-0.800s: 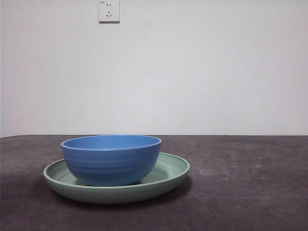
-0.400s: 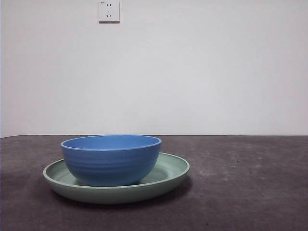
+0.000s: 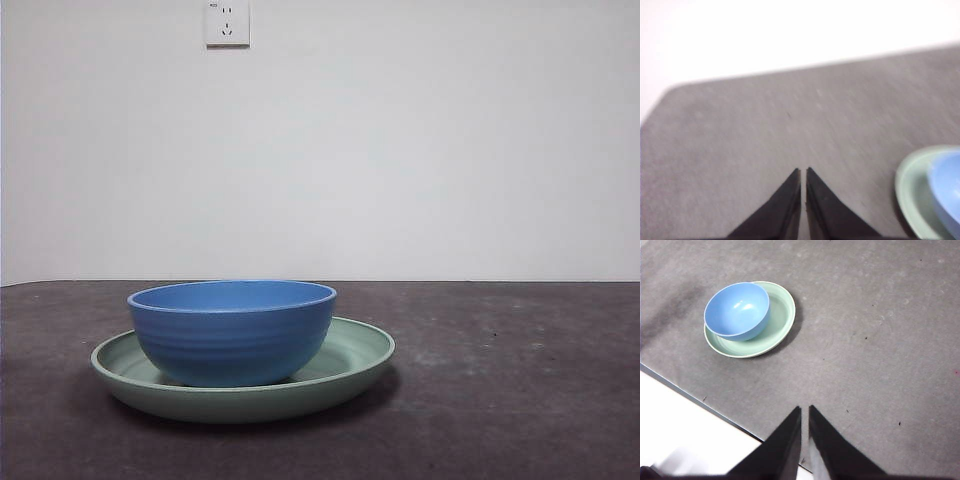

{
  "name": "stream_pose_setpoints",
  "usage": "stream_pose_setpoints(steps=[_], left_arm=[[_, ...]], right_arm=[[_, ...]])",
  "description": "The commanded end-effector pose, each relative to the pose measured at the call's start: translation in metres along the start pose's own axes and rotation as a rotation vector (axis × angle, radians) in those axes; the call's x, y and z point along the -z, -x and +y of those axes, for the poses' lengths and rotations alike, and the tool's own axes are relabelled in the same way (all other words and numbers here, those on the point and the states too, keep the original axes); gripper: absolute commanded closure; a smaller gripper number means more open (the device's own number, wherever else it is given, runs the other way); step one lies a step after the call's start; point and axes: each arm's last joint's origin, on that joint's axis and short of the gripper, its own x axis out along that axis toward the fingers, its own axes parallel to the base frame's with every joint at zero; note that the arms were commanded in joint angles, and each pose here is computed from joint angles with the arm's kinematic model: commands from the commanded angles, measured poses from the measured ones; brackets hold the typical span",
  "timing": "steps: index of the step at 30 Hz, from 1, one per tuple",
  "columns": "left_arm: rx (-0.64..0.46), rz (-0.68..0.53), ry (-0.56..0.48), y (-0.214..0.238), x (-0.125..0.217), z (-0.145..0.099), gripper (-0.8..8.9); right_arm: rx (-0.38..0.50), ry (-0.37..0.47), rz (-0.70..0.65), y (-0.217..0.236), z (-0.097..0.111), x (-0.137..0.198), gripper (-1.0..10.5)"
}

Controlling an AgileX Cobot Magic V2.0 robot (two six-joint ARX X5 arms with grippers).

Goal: Pick up the blue bowl, put it on the green plate, put it on desk

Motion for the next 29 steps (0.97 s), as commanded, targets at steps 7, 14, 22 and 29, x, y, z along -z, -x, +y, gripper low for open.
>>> stream_pose_setpoints(steps=[7, 14, 22, 29], left_arm=[[-0.073, -0.021, 0.121, -0.011, 0.048, 0.003, 7.94], [-0.095, 0.055, 0.135, -0.014, 0.062, 0.004, 7.94], [-0.159, 0.058, 0.145, -0.013, 0.063, 0.01, 7.94], [-0.178, 0.056, 0.155, -0.013, 0.063, 0.012, 7.94]], right_arm=[[-0.007, -0.005, -0.019, 0.003, 0.001, -0.003, 9.3], [-0.007, -0.005, -0.019, 0.003, 0.001, -0.003, 9.3], [-0.007, -0.005, -0.019, 0.003, 0.001, -0.003, 9.3], [-0.007, -0.005, -0.019, 0.003, 0.001, -0.003, 9.3]])
